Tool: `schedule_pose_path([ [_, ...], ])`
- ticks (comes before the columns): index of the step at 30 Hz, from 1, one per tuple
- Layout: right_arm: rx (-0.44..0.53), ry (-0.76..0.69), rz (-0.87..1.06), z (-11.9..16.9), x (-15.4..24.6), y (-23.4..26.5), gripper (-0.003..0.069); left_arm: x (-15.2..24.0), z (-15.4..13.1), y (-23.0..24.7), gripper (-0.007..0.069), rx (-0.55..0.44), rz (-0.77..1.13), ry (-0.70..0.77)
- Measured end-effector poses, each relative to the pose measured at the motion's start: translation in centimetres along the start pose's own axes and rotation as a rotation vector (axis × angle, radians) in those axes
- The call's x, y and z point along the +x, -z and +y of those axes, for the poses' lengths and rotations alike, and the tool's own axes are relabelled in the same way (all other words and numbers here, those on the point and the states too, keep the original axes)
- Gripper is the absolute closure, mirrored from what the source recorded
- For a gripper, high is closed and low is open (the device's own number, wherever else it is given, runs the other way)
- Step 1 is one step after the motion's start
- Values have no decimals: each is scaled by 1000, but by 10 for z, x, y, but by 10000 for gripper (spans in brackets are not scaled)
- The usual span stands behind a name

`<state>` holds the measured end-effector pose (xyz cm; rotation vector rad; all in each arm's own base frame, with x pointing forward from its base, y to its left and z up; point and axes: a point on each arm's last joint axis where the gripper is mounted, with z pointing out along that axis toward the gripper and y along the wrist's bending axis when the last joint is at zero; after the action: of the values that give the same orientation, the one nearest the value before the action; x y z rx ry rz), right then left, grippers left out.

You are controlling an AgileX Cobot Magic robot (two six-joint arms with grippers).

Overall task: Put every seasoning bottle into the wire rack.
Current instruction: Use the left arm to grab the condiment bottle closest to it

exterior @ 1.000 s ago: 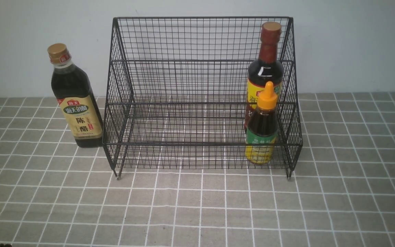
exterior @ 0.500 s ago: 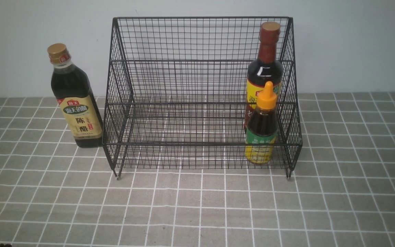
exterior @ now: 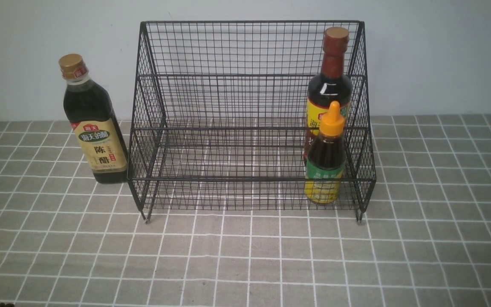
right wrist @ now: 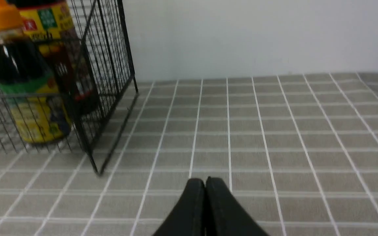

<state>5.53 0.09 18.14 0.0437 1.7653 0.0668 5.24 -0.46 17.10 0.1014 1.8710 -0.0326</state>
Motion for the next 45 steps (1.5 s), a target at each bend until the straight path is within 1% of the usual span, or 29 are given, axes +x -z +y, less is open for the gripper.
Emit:
schedule_pose_path([
  [36,1,8,4,0,0,0,672,-1,0,0,632,3,-16,12],
  [39,1,8,4,0,0,0,672,-9,0,0,632,2,-109,35],
  [42,1,8,3,0,0,0,672,-25,1,3,632,-4,-292,81],
  [43,1,8,3,0,0,0,672,-28,2,4,632,-5,-320,88],
  [44,1,8,4,0,0,0,672,-38,3,8,632,-11,-441,119],
  [45,1,8,4,0,0,0,672,-44,4,12,632,-15,-521,138],
])
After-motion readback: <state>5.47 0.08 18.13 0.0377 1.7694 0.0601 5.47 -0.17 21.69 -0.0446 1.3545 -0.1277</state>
